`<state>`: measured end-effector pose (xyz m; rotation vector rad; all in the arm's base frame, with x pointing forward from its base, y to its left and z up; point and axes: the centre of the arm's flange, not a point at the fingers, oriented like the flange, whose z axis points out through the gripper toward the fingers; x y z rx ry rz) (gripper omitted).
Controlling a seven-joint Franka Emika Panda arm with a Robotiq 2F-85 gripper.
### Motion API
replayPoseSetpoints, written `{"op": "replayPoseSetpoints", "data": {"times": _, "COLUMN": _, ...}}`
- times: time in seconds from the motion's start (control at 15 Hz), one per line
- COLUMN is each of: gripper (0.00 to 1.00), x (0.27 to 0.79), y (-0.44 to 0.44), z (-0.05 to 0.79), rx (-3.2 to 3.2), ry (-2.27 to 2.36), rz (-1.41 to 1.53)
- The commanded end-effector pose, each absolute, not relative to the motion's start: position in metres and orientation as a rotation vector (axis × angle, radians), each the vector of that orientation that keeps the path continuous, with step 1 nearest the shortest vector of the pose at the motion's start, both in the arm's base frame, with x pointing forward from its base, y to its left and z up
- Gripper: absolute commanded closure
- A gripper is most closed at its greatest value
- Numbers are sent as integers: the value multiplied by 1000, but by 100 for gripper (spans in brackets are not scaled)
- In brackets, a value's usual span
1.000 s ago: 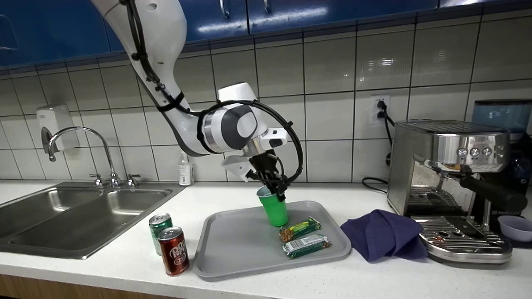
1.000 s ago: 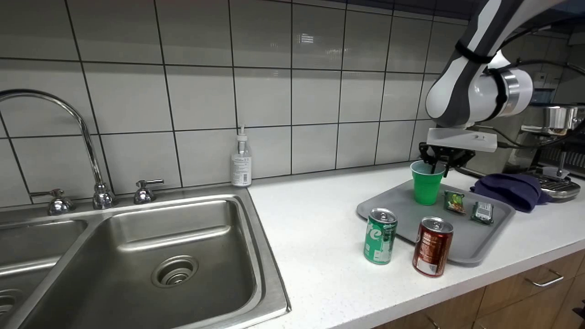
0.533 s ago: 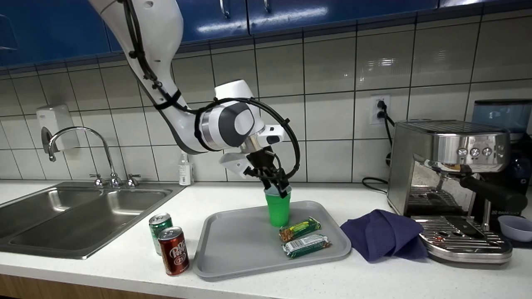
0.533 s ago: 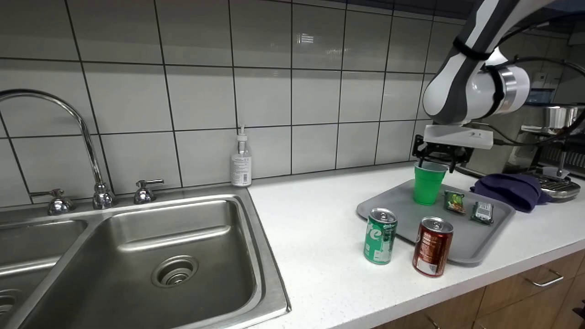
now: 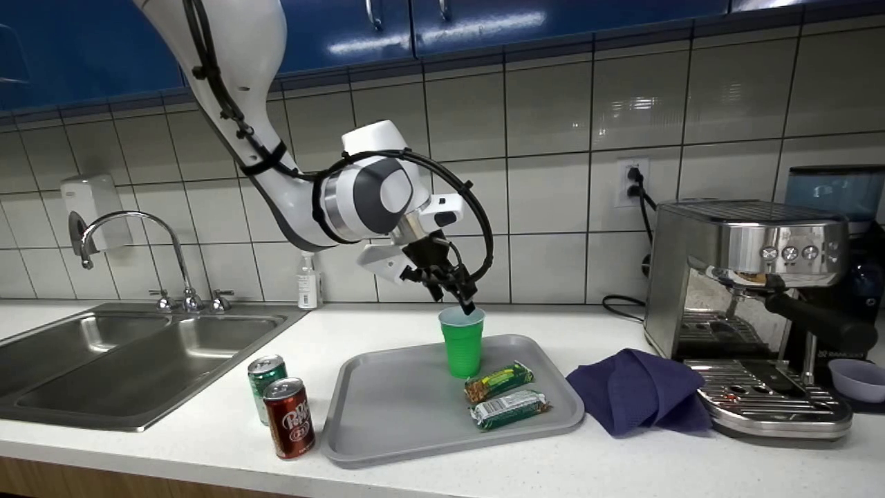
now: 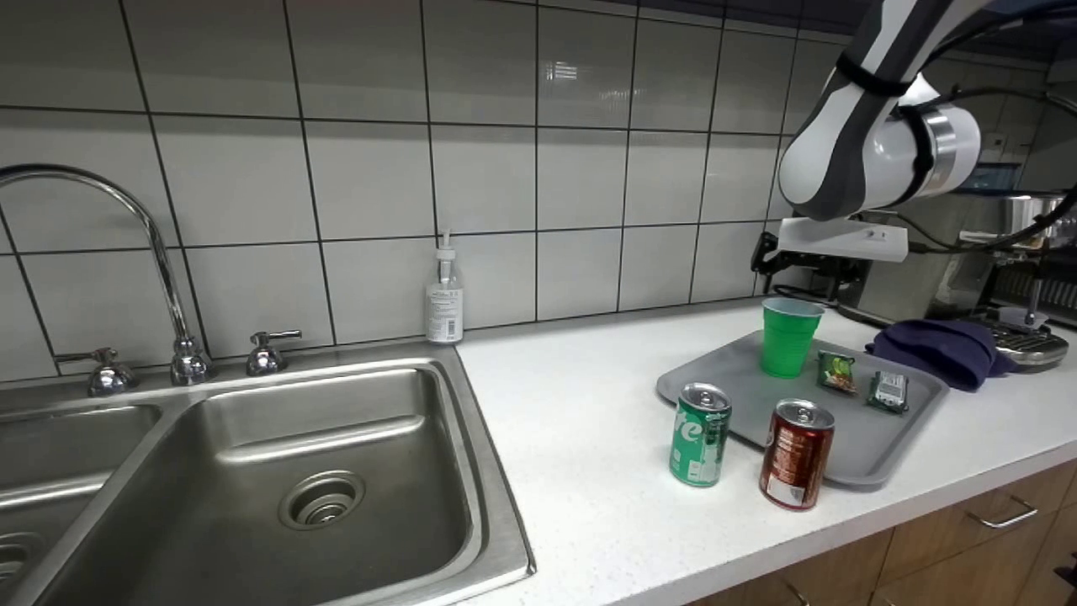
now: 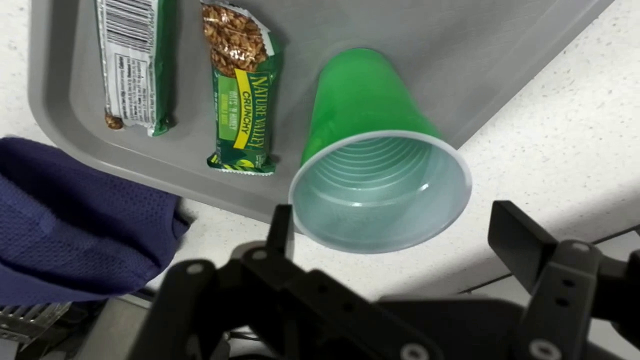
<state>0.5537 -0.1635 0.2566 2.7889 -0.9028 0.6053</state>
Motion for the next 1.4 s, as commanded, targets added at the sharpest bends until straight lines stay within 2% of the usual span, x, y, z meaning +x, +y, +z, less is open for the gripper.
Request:
{"op": "replayPoseSetpoints", "data": {"times": 0.0, "gripper": 0, "x": 533, "y": -142, "z": 274, "rx": 2782, "ry": -874, "rz": 632}}
{"op": "replayPoseSetpoints", "data": {"times": 1.33, "gripper": 0, "x": 481, "y": -37, "z": 291, "rx": 2915, "ry": -519, "rz": 608}}
